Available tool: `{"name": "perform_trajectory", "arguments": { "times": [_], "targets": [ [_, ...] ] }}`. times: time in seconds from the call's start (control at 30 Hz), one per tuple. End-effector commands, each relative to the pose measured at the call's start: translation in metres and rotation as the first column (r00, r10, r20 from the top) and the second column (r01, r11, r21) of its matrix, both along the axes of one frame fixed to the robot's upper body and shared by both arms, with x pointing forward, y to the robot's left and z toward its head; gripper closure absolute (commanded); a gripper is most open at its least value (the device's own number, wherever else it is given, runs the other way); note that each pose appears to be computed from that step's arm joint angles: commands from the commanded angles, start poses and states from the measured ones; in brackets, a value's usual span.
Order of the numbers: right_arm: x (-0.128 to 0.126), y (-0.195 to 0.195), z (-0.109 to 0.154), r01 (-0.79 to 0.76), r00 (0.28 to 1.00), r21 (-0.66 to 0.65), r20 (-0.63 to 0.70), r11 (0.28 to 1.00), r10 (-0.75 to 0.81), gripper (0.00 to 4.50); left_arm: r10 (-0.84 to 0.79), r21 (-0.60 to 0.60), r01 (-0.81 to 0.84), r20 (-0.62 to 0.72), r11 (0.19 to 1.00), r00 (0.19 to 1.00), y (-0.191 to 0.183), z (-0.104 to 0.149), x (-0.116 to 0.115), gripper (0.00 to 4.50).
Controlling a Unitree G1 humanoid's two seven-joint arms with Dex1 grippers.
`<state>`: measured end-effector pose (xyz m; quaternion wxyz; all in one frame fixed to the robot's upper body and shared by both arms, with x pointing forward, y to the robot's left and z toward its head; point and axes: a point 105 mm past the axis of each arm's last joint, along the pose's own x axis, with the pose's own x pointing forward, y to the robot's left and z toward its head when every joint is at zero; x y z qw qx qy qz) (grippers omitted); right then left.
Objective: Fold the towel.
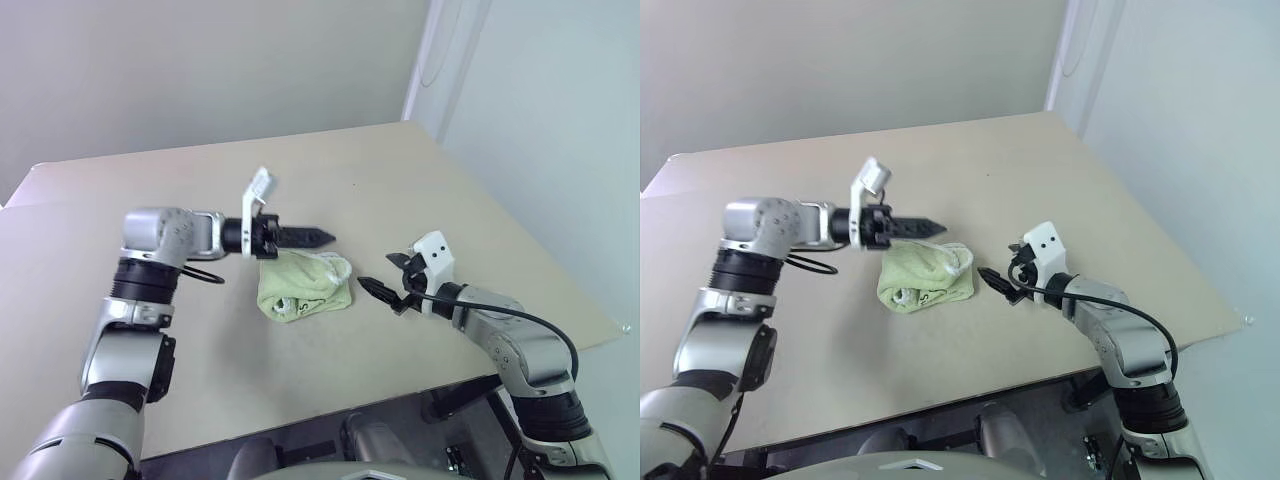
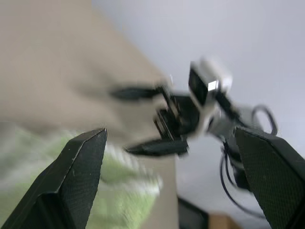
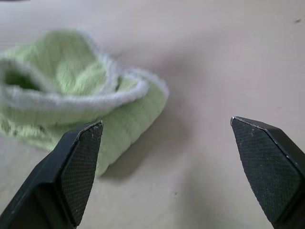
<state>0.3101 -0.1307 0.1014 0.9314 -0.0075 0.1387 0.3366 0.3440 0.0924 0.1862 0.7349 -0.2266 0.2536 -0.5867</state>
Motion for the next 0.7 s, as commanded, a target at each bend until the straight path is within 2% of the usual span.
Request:
{"name": "perform_trajectory", "arguments": {
  "times": [0.03, 0.17, 0.3, 0.4, 0.5, 0.6, 0.7],
  "targets": [
    [0.004, -0.01, 0.035, 0.022, 0.996, 0.076, 0.081, 0.997, -0.028, 0.0, 0.075, -0.027, -0.073, 0.09, 0.997, 0.993, 0.021, 0.025, 0.011, 0.02],
    [-0.003, -0.012, 0.054, -0.02, 0.998, 0.137, 0.066, 0.99, 0.011, 0.0, 0.103, 0.077, -0.114, 0.132, 0.991, 0.986, 0.052, 0.016, 0.007, 0.02],
    [-0.004, -0.011, 0.057, -0.023, 0.998, 0.149, 0.054, 0.989, 0.015, 0.0, 0.094, 0.095, -0.108, 0.137, 0.99, 0.986, 0.055, 0.013, 0.006, 0.02],
    [0.005, 0.037, 0.078, -0.168, 0.985, 0.181, 0.063, 0.969, 0.159, 0.0, -0.051, 0.307, -0.011, 0.192, 0.952, 0.98, 0.058, -0.031, -0.022, 0.02],
    [0.011, 0.064, 0.081, -0.23, 0.973, 0.189, 0.055, 0.955, 0.224, 0.0, -0.117, 0.368, 0.031, 0.211, 0.929, 0.97, 0.053, -0.049, -0.033, 0.02],
    [0.016, 0.082, 0.072, -0.258, 0.966, 0.159, 0.035, 0.953, 0.255, 0.0, -0.189, 0.462, 0.066, 0.225, 0.884, 0.956, 0.054, -0.072, -0.043, 0.02],
    [0.019, 0.094, 0.058, -0.272, 0.962, 0.136, 0.002, 0.953, 0.274, 0.0, -0.198, 0.476, 0.071, 0.222, 0.877, 0.955, 0.054, -0.083, -0.048, 0.02]
  ]
}}
